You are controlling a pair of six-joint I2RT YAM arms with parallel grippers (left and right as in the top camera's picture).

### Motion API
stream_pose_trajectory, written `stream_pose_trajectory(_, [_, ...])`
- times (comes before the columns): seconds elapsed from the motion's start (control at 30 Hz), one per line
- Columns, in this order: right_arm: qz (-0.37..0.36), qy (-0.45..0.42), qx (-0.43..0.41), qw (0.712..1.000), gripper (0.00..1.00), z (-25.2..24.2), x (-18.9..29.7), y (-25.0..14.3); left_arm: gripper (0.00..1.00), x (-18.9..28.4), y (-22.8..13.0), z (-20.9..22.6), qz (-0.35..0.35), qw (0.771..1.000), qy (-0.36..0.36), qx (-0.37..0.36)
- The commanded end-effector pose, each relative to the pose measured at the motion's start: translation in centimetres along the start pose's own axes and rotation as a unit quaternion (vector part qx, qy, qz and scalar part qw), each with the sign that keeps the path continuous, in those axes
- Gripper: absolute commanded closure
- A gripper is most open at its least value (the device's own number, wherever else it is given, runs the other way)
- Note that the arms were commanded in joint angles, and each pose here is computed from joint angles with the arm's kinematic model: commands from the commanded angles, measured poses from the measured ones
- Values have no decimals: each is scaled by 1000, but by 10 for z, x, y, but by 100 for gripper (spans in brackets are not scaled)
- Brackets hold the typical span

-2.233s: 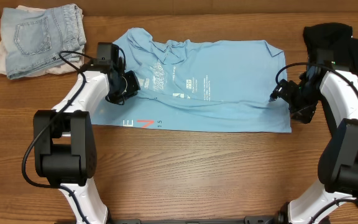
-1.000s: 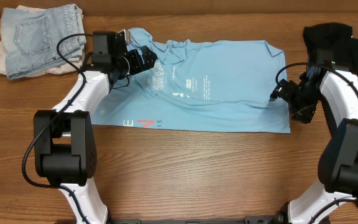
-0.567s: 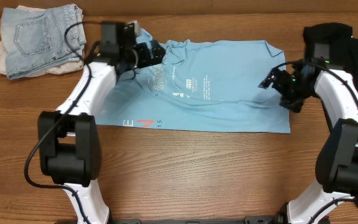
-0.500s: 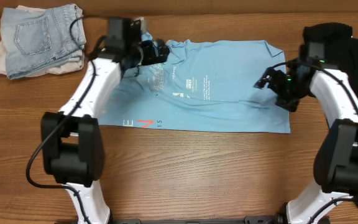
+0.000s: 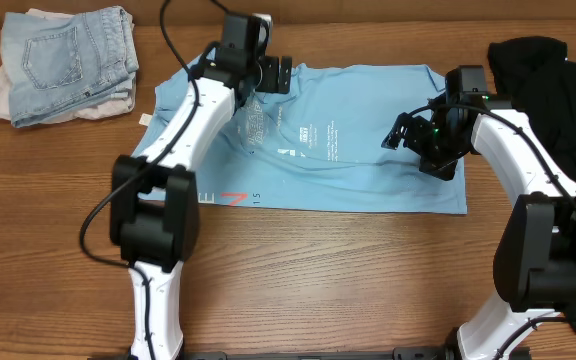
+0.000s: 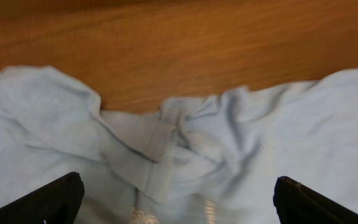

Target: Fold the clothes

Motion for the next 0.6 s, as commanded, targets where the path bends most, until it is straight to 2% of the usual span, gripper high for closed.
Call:
stream_pose_trajectory(0.0, [-22, 1, 14, 1000, 0, 7, 14, 5, 0, -21, -3, 12, -9, 999, 35, -17])
stream_pose_trajectory(0.17, [-20, 0, 13, 1000, 0, 7, 13, 5, 0, -36, -10, 18, -11, 999, 47, -10])
stream_pose_trajectory(0.33, [-21, -12, 13, 1000, 0, 4, 14, 5, 18, -37, -4, 16, -27, 999, 39, 15])
stream_pose_trajectory(0.4, [-21, -12, 12, 1000, 0, 4, 14, 5, 17, -39, -5, 16, -28, 999, 38, 17])
stream_pose_trajectory(0.43, [-20, -12, 12, 1000, 0, 4, 14, 5, 12, -40, -6, 16, -27, 999, 38, 17])
stream_pose_trajectory(0.57, [-20, -12, 12, 1000, 0, 4, 14, 4, 7, -49, -13, 18, -15, 999, 38, 17])
Point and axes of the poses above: each gripper's point midway between its finger pads, its own x axis back along the fingers, its own z axis along the line the jaws close on, y = z × x, the point moved 6 cm from there along x, back along the fingers, and after that the axes turned 15 degrees about x, right-handed, at the moved point
